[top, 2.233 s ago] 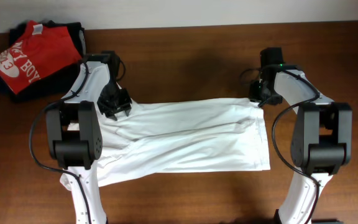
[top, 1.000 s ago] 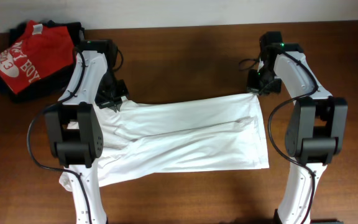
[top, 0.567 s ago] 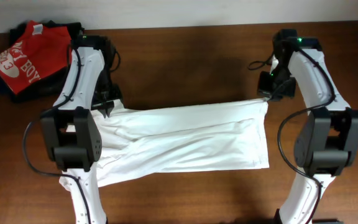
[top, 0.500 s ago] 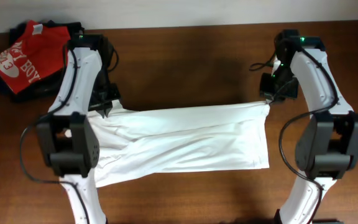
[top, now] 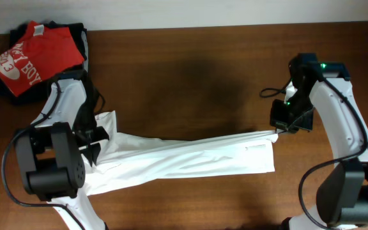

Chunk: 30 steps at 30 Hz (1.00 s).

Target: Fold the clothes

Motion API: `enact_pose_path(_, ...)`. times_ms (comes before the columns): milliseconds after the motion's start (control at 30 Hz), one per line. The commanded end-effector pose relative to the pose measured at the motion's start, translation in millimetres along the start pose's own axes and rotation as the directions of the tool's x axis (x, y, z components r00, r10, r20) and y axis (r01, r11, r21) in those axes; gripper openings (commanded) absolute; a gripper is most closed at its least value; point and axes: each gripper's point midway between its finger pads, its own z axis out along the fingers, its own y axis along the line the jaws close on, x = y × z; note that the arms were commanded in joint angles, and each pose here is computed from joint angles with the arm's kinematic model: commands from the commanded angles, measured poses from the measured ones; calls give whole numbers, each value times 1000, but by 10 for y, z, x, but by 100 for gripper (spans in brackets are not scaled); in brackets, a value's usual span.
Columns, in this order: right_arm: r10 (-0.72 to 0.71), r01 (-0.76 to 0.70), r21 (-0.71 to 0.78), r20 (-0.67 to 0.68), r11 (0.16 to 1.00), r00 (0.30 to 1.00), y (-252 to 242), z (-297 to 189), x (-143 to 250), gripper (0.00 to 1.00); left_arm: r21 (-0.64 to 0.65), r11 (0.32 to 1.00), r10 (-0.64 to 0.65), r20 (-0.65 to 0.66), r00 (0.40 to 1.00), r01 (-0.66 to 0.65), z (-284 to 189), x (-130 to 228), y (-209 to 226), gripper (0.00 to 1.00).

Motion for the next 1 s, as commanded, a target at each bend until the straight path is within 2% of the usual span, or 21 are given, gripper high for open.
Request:
enact_pose_path(0,50,-49,76,-15,996,999,-211,198,62,4,-83,996,-21,-24,999,18,201,54,160,2)
enact_pose_path(33,50,-49,57,-21,997,999,-186,264,71,4,-78,997,-20,-43,999,16,294,81,136,2)
enact_pose_path(67,50,-49,58,-21,997,999,-192,305,72,25,-81,997,-18,-71,997,12,412,133,129,21)
enact_pose_path(100,50,-49,58,-21,997,999,-192,305,72,63,-69,998,-17,-103,995,10,491,195,102,29)
enact_pose_path(133,50,-49,53,-22,997,999,-184,304,73,80,-52,999,-12,-129,992,6,511,248,74,29)
enact_pose_path(167,50,-49,41,-24,998,998,-162,305,76,92,-53,999,-9,-141,990,1,506,277,82,29)
enact_pose_path(267,45,-45,0,-27,999,999,-90,306,70,94,-60,998,5,-145,989,-14,452,316,55,28)
enact_pose_path(333,-29,23,-118,-45,993,999,112,294,103,94,-61,998,25,-100,995,-31,258,316,17,25)
enact_pose_path(433,-138,126,-159,-64,979,988,341,303,223,93,26,996,81,135,988,-86,-160,316,-251,28)
enact_pose_path(467,-176,163,-154,-74,974,982,435,318,291,93,46,990,119,209,971,-132,-252,365,-387,38)
enact_pose_path(500,-208,195,-150,-80,969,975,517,330,347,93,35,984,162,247,955,-176,-285,394,-484,83)
enact_pose_path(533,-225,211,-143,-91,967,970,616,342,424,93,32,979,186,272,944,-202,-285,394,-586,92)
enact_pose_path(567,-246,231,-140,-96,963,965,665,347,469,93,36,976,198,282,939,-217,-251,384,-655,96)
enact_pose_path(600,-273,258,-135,-109,957,956,718,346,554,92,35,975,202,286,937,-220,-219,371,-677,93)
enact_pose_path(633,-317,302,-122,-130,945,939,789,352,689,91,34,978,190,284,940,-207,-141,317,-653,78)
enact_pose_path(733,-424,411,-106,-161,905,891,979,446,961,91,75,986,122,256,959,-146,25,159,-503,49)
enact_pose_path(767,-459,448,-100,-173,888,871,1035,498,1062,90,92,987,105,251,962,-132,90,97,-462,46)
enact_pose_path(833,-403,423,77,-188,903,896,890,672,1154,86,114,989,65,219,974,-92,323,38,-388,41)
enact_pose_path(900,-406,427,90,-185,900,895,887,783,1189,84,134,988,42,228,973,-74,435,-42,-385,41)
enact_pose_path(933,-410,427,84,-168,900,896,889,888,1166,73,150,987,24,238,971,-62,522,-105,-385,41)
enact_pose_path(967,-402,417,81,-156,905,902,889,960,1151,69,165,985,6,241,971,-47,596,-148,-372,41)
